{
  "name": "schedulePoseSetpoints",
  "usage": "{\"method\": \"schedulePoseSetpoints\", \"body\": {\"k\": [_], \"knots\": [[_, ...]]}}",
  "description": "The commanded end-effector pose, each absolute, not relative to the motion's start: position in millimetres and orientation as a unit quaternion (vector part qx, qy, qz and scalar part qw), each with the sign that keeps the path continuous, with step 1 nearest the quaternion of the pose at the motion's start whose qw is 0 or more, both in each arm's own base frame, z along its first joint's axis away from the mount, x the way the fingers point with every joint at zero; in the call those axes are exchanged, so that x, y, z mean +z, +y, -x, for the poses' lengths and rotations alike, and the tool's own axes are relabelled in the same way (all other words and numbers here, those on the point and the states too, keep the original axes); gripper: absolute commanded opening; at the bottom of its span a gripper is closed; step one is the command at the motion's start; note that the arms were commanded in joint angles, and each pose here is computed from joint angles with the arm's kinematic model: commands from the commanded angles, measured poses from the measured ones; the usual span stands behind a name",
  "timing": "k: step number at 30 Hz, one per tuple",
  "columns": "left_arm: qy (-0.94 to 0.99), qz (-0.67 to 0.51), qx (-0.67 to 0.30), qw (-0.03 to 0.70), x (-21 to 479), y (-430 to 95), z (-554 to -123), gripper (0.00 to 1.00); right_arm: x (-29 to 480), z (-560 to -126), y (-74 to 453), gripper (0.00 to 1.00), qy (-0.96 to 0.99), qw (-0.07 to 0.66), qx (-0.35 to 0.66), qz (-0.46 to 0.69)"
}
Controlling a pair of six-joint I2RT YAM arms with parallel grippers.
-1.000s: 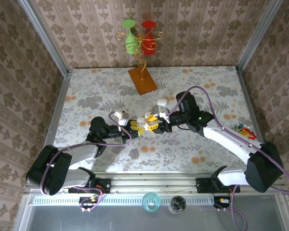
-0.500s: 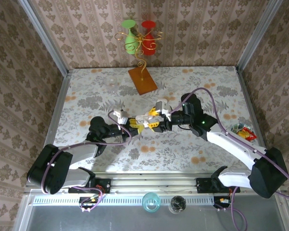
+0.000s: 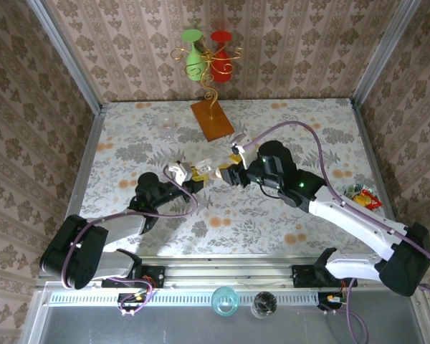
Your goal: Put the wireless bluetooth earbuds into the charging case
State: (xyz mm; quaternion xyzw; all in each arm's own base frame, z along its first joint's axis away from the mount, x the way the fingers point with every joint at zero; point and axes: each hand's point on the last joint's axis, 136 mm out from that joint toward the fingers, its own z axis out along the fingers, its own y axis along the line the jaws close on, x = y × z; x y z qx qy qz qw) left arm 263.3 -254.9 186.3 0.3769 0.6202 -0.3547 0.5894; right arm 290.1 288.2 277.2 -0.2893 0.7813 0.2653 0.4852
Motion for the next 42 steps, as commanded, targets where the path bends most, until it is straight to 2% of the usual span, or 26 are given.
{"method": "schedulePoseSetpoints", "body": {"k": [1,12,20,33,42], "knots": [[0.609,-0.39,-0.332,0.605,193,-256,-266,0.09,260,-297,288,0.49,0.831,0.43,0.255,0.244],[0.616,-0.402,-0.362,0.572,186,-263,-254,0.1,230,-305,320,0.37,0.859,0.347,0.255,0.278],[0.619,-0.402,-0.363,0.569,188,-262,-252,0.1,210,-304,330,0.35,0.869,0.305,0.255,0.294],[0.62,-0.4,-0.368,0.565,190,-263,-251,0.1,195,-304,334,0.33,0.87,0.286,0.247,0.315],[0.621,-0.396,-0.38,0.559,193,-262,-248,0.1,194,-305,330,0.2,0.857,0.297,0.232,0.35]]}}
